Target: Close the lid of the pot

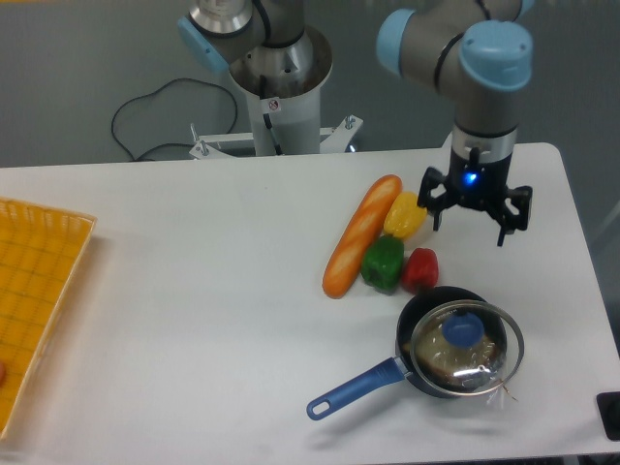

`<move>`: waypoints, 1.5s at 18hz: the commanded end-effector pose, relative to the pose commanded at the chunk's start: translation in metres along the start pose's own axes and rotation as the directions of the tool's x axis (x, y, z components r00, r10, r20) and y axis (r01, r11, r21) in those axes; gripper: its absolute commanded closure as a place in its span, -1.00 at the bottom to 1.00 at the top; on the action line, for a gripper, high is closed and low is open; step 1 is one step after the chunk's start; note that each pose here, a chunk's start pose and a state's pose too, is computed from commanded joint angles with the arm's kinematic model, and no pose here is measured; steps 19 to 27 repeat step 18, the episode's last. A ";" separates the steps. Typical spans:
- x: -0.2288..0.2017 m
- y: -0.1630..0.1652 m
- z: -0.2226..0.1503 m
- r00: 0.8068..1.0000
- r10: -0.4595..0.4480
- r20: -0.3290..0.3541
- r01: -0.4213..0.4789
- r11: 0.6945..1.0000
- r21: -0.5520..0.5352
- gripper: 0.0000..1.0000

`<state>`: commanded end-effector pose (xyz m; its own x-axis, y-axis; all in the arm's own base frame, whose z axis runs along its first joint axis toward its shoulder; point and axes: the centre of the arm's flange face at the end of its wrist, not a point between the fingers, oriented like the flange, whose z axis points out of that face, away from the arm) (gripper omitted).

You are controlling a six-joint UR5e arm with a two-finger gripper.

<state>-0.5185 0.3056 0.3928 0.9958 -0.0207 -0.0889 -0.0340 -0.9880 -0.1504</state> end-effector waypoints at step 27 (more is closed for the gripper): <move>-0.025 0.058 0.025 0.978 0.162 -0.129 -0.179 0.974 -0.141 -1.00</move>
